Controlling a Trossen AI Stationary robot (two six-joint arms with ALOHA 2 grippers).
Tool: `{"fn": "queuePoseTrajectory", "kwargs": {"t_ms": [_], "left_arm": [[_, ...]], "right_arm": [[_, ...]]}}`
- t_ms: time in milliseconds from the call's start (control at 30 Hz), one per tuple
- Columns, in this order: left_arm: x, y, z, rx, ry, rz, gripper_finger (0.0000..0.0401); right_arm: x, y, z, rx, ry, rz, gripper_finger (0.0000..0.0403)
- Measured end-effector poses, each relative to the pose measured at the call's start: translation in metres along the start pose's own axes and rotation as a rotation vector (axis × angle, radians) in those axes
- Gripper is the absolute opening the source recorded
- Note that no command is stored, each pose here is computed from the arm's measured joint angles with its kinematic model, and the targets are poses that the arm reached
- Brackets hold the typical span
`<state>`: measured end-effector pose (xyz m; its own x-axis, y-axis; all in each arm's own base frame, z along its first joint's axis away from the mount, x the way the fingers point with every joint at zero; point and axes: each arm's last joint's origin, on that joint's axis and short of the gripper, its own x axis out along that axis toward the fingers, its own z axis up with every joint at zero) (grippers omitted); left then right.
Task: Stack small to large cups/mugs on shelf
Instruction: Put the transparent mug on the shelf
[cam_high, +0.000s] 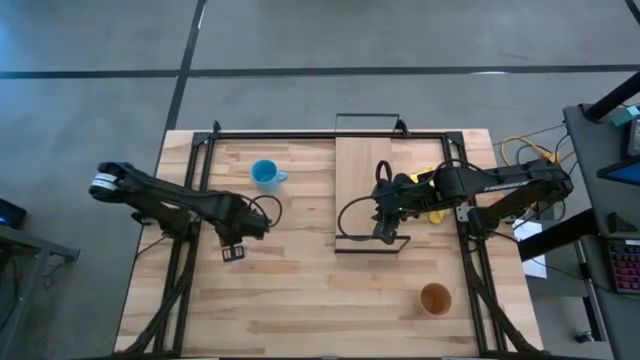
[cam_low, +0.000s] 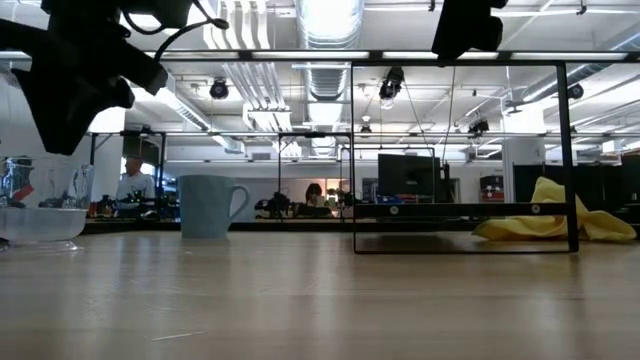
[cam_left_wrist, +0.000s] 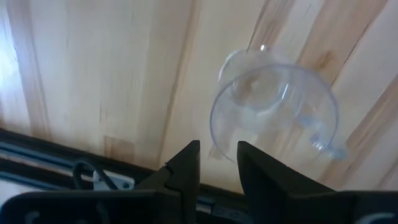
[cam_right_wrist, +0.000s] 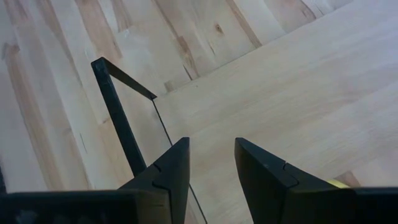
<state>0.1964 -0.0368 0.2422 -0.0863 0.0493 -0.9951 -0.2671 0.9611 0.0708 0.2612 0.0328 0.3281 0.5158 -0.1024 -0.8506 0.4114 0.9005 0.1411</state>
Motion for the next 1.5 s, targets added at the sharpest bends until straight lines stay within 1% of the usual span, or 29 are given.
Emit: {"fn": "queuePoseTrajectory", "kwargs": {"t_ms": [200, 267, 367, 533, 800, 1167, 1400, 1500], "left_arm": [[-0.004, 0.003, -0.005, -0.001, -0.042, 0.006, 0.0093], [-0.002, 0.005, -0.006, -0.002, -0.069, 0.016, 0.0093], [0.004, 0.006, -0.009, -0.006, -0.114, 0.000, 0.0093], [0.010, 0.009, -0.017, -0.030, -0.101, -0.028, 0.0093], [0.016, 0.011, -0.022, -0.031, -0.095, -0.023, 0.0093], [0.022, 0.006, -0.012, -0.023, -0.109, -0.020, 0.0093], [0.032, 0.006, -0.013, -0.022, -0.079, -0.001, 0.0093], [0.034, 0.006, -0.012, -0.029, -0.090, -0.008, 0.0092]], "right_arm": [[0.000, 0.000, 0.000, 0.000, 0.000, 0.000, 0.0123], [0.000, 0.000, 0.000, 0.000, 0.000, 0.000, 0.0123], [0.000, 0.000, 0.000, 0.000, 0.000, 0.000, 0.0123], [0.000, 0.000, 0.000, 0.000, 0.000, 0.000, 0.0123], [0.000, 0.000, 0.000, 0.001, 0.000, 0.000, 0.0123], [0.000, 0.000, 0.000, 0.001, 0.000, 0.000, 0.0123], [0.000, 0.000, 0.000, 0.001, 0.001, -0.001, 0.0123], [0.001, 0.000, 0.000, 0.001, 0.001, -0.001, 0.0123]]}}
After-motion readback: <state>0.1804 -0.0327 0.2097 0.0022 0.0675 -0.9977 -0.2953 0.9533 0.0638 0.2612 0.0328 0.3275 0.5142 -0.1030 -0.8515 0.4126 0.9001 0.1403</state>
